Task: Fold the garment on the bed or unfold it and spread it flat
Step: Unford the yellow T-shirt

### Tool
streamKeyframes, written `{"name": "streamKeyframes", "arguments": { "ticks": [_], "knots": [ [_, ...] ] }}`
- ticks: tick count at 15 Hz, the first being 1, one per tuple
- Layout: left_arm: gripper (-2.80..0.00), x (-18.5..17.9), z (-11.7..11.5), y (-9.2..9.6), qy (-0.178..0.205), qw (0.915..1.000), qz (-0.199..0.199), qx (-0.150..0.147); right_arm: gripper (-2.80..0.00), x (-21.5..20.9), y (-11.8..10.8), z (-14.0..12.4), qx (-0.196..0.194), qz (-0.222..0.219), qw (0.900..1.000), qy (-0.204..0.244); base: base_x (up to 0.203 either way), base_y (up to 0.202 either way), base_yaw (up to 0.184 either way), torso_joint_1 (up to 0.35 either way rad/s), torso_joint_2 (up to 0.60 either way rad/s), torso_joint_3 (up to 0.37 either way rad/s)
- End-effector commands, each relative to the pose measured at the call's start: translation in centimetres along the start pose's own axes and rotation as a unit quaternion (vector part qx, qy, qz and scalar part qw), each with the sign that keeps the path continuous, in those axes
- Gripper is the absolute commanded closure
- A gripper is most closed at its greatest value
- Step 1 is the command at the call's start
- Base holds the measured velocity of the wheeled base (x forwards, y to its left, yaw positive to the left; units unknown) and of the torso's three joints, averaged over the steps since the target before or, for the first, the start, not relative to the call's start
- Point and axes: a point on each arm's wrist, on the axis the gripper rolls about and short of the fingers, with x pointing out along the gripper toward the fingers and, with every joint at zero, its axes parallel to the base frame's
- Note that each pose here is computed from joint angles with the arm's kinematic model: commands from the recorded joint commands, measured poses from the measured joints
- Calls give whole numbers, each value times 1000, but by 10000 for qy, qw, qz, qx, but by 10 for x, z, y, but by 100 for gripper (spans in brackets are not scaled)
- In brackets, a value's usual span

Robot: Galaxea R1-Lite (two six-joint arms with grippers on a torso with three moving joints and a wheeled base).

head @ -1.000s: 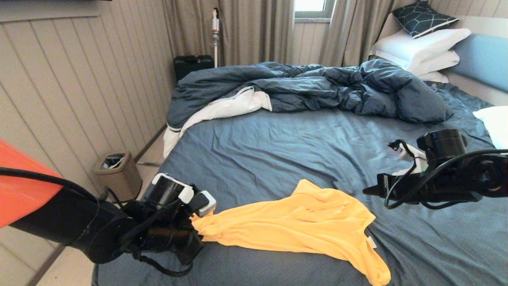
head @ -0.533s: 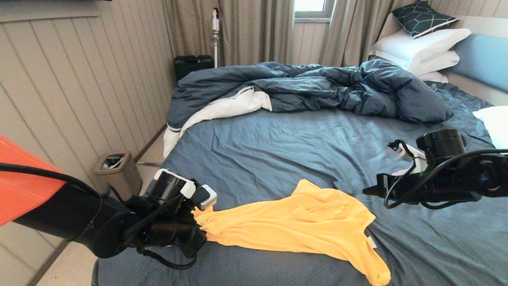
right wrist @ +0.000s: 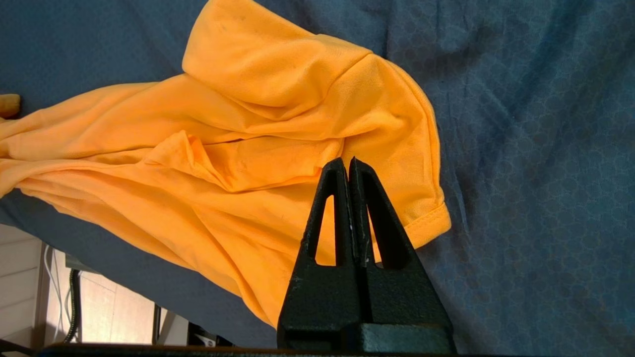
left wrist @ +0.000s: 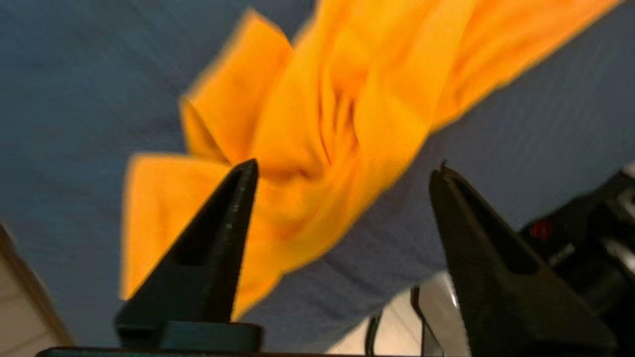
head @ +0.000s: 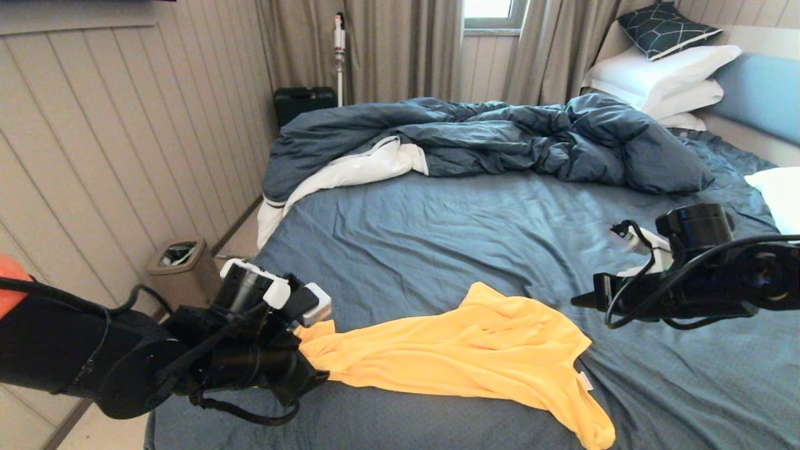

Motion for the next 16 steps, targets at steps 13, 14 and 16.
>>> {"name": "streamKeyframes", "arguments": {
  "ticks": [13, 14, 16],
  "knots": [
    [0, 46, 26, 39, -83, 9994, 287, -160, 0, 0, -4, 0, 38, -35, 10000, -5, 0, 0, 0, 0, 0, 0],
    [0, 46, 27, 39, -82, 9996, 281, -64, 0, 0, -5, 0, 41, -37, 10000, 2, 0, 0, 0, 0, 0, 0],
    [0, 42, 27, 39, 55, 9996, 243, 110, 0, 0, -5, 0, 41, -41, 10000, 1, 0, 0, 0, 0, 0, 0]
  ]
}}
